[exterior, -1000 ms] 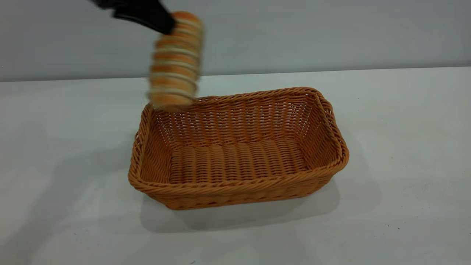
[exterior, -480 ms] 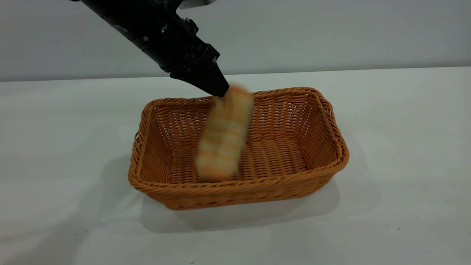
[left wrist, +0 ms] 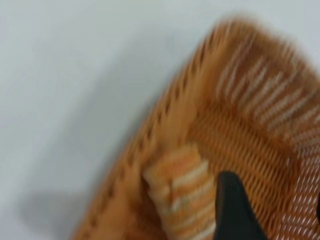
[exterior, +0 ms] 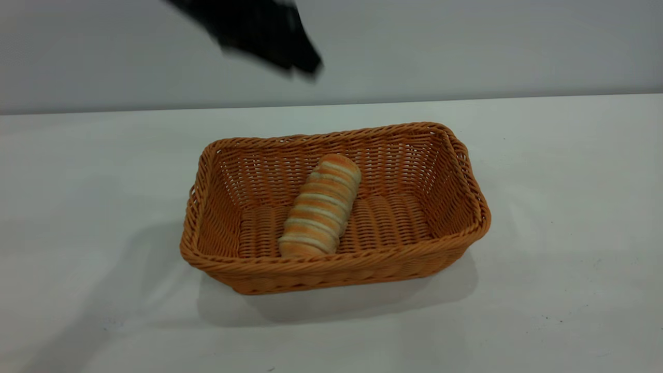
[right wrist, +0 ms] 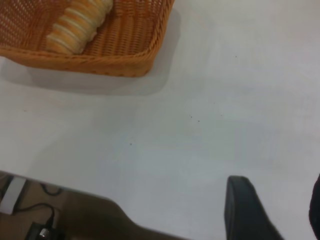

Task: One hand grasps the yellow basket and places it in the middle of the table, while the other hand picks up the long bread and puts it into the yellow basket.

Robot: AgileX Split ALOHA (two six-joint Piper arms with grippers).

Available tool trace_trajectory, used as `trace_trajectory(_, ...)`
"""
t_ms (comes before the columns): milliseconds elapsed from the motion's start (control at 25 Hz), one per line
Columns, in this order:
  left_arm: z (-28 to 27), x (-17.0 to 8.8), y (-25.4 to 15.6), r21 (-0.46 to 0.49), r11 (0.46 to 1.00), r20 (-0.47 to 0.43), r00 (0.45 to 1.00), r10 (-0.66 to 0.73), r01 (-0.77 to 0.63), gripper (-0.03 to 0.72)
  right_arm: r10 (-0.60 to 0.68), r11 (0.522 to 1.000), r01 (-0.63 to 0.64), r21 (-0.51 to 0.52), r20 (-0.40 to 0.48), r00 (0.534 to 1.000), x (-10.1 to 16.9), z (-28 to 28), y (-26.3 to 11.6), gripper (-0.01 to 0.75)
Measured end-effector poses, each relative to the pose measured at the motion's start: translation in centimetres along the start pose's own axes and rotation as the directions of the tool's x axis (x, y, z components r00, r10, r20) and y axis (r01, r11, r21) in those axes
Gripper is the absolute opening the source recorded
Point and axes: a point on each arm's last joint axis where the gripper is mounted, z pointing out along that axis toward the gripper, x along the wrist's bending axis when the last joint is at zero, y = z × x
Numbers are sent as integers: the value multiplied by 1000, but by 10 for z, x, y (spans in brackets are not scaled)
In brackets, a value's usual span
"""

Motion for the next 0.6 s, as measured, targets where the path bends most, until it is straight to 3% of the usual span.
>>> trace_trajectory(160,-81,-23,33,-144,986,-69,995,78,-87,424,-17,1000,17,5,5,1000,0,0,0,301)
trace_trajectory(280,-140,-51,45,-198,970,-115,986,122,-143,416,-27,1000,27,6,10,1000,-1,0,-1,301)
trace_trajectory(600,-267,-119,14,-88,982,-314,940,134,-169,413,-28,1000,28,6,7,1000,-1,0,-1,301)
